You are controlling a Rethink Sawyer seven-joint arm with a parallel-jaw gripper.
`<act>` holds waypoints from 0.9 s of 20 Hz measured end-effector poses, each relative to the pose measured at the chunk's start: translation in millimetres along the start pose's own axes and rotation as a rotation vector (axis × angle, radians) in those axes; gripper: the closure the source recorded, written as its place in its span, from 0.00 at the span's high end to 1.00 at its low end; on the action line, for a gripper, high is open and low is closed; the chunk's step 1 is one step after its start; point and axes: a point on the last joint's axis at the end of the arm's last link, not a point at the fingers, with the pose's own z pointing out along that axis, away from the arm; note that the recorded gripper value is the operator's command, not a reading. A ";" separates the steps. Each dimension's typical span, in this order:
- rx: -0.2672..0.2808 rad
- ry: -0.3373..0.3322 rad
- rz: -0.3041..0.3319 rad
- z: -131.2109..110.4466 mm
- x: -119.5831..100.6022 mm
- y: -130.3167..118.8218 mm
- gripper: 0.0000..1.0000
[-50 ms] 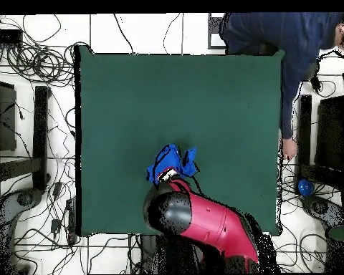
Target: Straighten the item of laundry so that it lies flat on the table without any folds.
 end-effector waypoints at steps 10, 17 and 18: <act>0.031 0.033 0.022 18.9 1.1 -14.4 0.00; 0.061 0.062 0.016 42.2 5.2 -17.0 0.00; 0.062 0.063 0.016 43.2 4.8 -16.8 0.00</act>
